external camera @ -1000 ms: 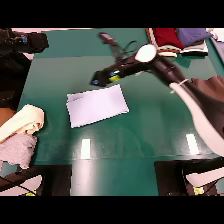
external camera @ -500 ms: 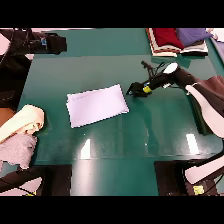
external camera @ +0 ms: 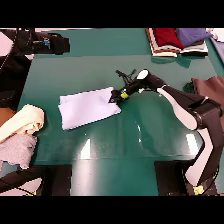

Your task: Fold the shirts.

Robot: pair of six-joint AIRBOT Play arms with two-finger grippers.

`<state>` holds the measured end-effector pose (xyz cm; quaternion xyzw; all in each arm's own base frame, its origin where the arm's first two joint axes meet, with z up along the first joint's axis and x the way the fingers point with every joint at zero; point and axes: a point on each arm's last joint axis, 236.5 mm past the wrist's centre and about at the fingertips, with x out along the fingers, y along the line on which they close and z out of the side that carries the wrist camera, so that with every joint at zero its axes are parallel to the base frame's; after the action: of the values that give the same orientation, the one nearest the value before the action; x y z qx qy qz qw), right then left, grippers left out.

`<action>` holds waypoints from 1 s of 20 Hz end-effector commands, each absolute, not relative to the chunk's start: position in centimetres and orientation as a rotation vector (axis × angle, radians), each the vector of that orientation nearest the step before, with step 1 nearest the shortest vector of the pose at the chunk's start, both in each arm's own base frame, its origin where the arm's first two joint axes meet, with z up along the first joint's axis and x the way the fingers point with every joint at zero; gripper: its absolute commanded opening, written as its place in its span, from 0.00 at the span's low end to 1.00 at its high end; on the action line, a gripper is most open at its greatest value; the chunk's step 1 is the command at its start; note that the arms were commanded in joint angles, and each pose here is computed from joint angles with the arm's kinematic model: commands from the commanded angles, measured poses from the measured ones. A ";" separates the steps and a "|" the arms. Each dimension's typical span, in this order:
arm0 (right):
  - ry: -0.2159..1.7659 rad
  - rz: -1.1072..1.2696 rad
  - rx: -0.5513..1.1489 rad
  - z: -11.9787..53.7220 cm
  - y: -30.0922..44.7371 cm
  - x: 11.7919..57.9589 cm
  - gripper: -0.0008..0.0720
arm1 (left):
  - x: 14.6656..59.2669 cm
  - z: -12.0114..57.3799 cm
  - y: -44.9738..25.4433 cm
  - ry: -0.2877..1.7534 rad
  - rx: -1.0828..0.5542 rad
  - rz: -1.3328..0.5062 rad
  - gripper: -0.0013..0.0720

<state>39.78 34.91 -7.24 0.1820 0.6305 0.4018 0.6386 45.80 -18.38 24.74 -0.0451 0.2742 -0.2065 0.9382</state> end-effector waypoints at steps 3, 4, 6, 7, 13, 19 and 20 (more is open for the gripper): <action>1.270 0.948 0.415 -1.8 35.2 44.1 0.04 | 44.2 24.6 -21.8 0.571 -0.073 -0.497 0.05; 1.222 0.917 0.433 0.0 33.0 45.7 0.04 | 43.6 24.6 -23.0 0.571 -0.053 -0.521 0.05; 1.166 0.792 0.417 2.8 26.1 48.5 0.04 | 42.5 24.7 -25.2 0.562 -0.025 -0.572 0.05; 1.152 0.699 0.394 3.7 21.9 49.6 0.04 | 42.0 24.7 -25.9 0.559 -0.006 -0.593 0.05; 1.014 0.157 0.429 10.1 -5.7 49.6 0.04 | 41.7 25.2 -26.9 0.540 -0.013 -0.613 0.05; 0.900 -0.179 0.650 11.3 -22.0 44.5 0.04 | 42.1 25.8 -27.0 0.514 -0.035 -0.609 0.05; 0.883 -0.201 0.655 11.5 -23.0 44.3 0.04 | 42.1 25.8 -27.0 0.514 -0.035 -0.609 0.05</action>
<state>46.73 -17.33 10.86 0.2828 0.4437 -0.0352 0.8496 41.97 -26.91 25.61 -0.0117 0.2533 -0.2972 0.9205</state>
